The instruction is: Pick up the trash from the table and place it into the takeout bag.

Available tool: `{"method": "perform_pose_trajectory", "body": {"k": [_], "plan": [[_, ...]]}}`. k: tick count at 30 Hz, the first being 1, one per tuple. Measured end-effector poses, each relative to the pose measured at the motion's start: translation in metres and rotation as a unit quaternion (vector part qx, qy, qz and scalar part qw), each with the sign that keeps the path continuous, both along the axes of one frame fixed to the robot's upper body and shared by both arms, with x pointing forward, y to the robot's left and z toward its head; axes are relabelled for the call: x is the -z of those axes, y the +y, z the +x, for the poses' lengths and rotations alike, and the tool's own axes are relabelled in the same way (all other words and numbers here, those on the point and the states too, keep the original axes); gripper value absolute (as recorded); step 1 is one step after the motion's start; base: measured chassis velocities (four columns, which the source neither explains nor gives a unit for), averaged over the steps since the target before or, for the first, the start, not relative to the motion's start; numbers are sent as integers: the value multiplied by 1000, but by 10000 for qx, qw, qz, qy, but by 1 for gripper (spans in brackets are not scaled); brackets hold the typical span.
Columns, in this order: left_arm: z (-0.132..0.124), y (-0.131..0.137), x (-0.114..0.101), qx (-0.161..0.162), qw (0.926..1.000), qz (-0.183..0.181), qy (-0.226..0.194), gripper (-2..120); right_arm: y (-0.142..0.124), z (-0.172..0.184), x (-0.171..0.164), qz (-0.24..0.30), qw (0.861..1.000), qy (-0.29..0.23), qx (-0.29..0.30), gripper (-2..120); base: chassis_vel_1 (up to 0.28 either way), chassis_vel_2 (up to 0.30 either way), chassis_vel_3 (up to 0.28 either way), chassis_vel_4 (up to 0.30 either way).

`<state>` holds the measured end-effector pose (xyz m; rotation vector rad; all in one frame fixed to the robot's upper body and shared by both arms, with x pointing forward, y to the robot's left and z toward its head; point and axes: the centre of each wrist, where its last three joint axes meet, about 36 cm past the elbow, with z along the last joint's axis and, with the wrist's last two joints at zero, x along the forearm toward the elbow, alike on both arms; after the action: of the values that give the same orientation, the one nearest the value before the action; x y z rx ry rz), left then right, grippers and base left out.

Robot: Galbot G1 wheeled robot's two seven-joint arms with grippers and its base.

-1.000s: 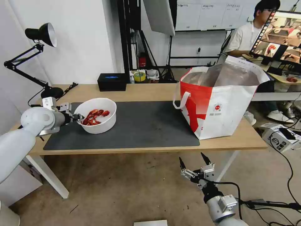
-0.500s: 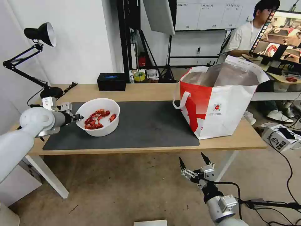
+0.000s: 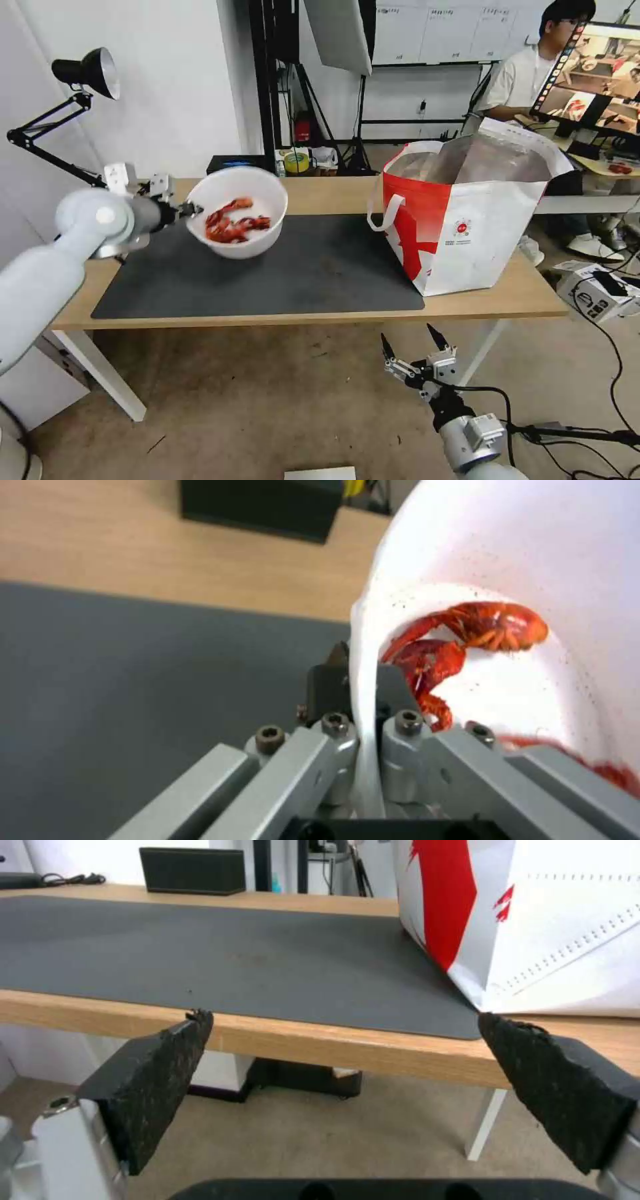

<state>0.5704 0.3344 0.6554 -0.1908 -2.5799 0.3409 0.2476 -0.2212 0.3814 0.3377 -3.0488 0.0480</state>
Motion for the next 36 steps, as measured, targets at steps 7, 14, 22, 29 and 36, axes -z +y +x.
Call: {"method": "perform_pose_trajectory", "body": {"k": [7,14,22,29,36], "plan": [[8,-35,-30,268,9994,-76,-198,0,0,0,0,0,10000,0,0,100,0,0,0,0],[23,-69,-82,414,9977,-87,-537,0,0,0,0,0,10000,0,0,100,0,0,0,0],[42,-123,-117,739,9949,-168,-666,0,0,0,0,-1,10000,0,0,100,0,0,0,0],[53,-170,-124,1048,9924,-153,-634,0,0,0,0,0,10000,0,0,100,0,0,0,0],[67,-208,-129,1158,9917,-154,-532,0,0,0,0,0,10000,0,0,100,0,0,0,0]]}}
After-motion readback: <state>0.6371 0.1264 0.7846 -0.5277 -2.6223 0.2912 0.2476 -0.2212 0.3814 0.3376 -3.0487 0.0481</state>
